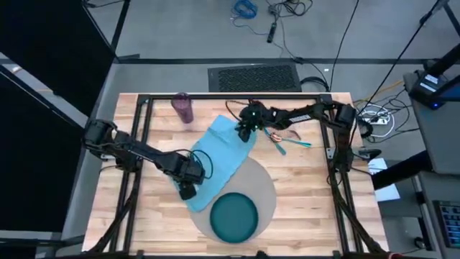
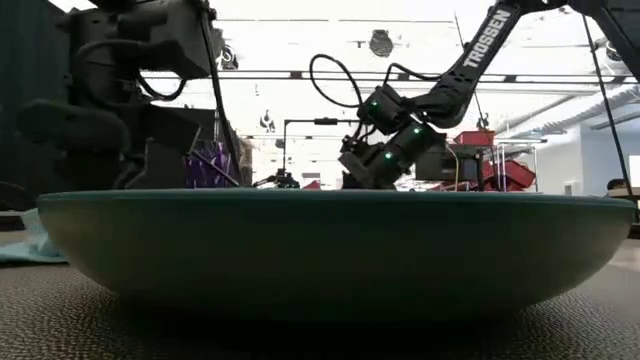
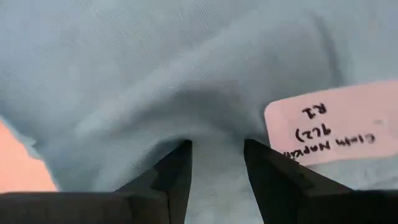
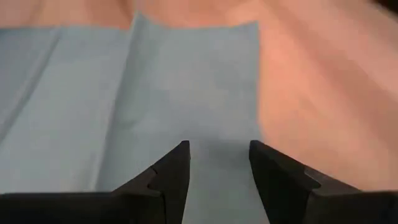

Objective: Set table place
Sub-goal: Fold the blue table napkin

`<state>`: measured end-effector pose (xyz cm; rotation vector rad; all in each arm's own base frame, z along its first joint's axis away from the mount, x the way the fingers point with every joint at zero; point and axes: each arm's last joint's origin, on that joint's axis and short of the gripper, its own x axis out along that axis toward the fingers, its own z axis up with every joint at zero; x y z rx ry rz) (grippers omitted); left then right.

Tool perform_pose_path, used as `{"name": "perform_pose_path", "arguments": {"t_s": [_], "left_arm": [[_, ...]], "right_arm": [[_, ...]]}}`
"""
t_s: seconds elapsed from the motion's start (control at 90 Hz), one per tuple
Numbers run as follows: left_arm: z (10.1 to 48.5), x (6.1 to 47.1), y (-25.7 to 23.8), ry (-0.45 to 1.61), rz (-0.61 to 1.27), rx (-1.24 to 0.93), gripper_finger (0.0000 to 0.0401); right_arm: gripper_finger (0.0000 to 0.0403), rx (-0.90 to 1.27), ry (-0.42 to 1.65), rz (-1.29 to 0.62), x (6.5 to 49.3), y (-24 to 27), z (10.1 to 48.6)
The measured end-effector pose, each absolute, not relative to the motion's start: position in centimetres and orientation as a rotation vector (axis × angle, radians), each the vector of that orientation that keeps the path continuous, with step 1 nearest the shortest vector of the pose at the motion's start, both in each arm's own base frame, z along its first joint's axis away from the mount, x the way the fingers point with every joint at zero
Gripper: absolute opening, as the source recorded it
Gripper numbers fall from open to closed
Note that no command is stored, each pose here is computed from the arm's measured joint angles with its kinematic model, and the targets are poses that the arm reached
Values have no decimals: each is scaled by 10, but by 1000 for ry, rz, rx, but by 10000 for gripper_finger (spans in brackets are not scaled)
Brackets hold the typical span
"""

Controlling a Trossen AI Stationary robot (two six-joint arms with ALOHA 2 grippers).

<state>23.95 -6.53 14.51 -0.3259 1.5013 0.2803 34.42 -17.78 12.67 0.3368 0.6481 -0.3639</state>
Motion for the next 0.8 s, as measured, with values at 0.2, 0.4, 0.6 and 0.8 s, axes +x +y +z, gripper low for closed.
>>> {"name": "perform_pose_path", "arguments": {"t_s": [0.2, 0.4, 0.6, 0.8], "left_arm": [[148, 244, -70, 1450, 287, -323, 134], [190, 247, -70, 1437, 405, -100, 134], [232, 245, -69, 1413, 445, 26, 134], [218, 226, -72, 1566, 380, 122, 134]], "right_arm": [[153, 329, 616, -376, 348, -194, 136], [153, 337, 618, -246, 349, -175, 171], [153, 284, 571, -136, 356, -127, 209], [153, 199, 570, -36, 381, -49, 203]]}}
